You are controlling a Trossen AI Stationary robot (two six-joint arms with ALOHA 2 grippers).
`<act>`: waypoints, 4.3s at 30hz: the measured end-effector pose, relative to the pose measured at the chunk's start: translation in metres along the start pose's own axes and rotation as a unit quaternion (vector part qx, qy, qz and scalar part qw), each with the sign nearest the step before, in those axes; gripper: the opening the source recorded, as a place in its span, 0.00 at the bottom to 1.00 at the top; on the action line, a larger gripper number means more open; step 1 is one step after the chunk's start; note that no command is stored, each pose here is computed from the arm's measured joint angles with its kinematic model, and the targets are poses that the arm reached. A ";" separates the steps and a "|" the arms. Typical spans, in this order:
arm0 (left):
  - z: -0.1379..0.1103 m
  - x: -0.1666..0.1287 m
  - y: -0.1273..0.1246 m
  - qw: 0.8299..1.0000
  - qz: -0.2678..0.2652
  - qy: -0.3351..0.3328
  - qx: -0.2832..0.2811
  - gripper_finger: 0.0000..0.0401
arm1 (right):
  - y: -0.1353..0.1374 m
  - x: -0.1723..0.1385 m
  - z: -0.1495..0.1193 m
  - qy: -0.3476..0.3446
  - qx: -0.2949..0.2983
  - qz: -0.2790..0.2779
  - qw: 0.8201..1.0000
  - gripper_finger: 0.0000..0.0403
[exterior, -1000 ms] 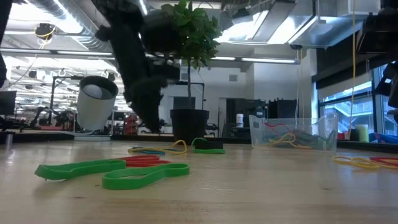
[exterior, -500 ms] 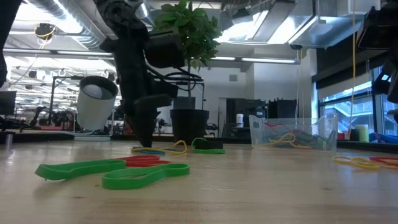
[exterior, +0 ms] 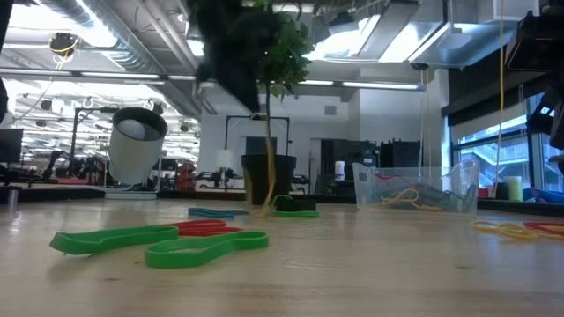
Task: Pick and place rubber bands into bin
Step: Put the top yellow rubber band into the bin, then put the yellow rubber band into the bin
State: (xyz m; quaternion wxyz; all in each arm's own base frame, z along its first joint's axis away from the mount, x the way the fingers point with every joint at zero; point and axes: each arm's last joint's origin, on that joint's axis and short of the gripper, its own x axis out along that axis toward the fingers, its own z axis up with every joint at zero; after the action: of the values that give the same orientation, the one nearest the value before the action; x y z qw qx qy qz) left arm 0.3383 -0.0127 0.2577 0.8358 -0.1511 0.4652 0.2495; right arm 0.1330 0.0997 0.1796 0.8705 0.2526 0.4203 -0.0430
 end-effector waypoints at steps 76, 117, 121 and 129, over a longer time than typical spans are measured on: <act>0.111 -0.014 -0.031 0.973 -0.067 -0.177 0.129 0.28 | 0.000 0.000 0.003 -0.042 0.041 -0.016 0.998 0.01; -0.124 -0.057 0.059 0.959 -0.200 -0.177 0.098 0.01 | 0.045 0.118 0.089 0.167 0.338 -0.327 0.867 0.21; -0.128 -0.056 0.059 0.957 -0.214 -0.165 0.106 0.00 | 0.040 0.131 0.084 0.154 0.329 -0.349 0.864 0.27; -0.129 -0.055 0.059 0.956 -0.224 -0.157 0.110 0.00 | 0.038 0.148 0.081 0.132 0.350 -0.348 0.860 0.21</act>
State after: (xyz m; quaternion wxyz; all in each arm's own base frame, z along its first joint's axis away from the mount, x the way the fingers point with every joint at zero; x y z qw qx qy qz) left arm 0.1902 -0.0419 0.2362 0.9443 -0.1168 0.3068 0.0239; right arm 0.2966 0.1143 0.1261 0.5894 0.3817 0.5490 -0.4533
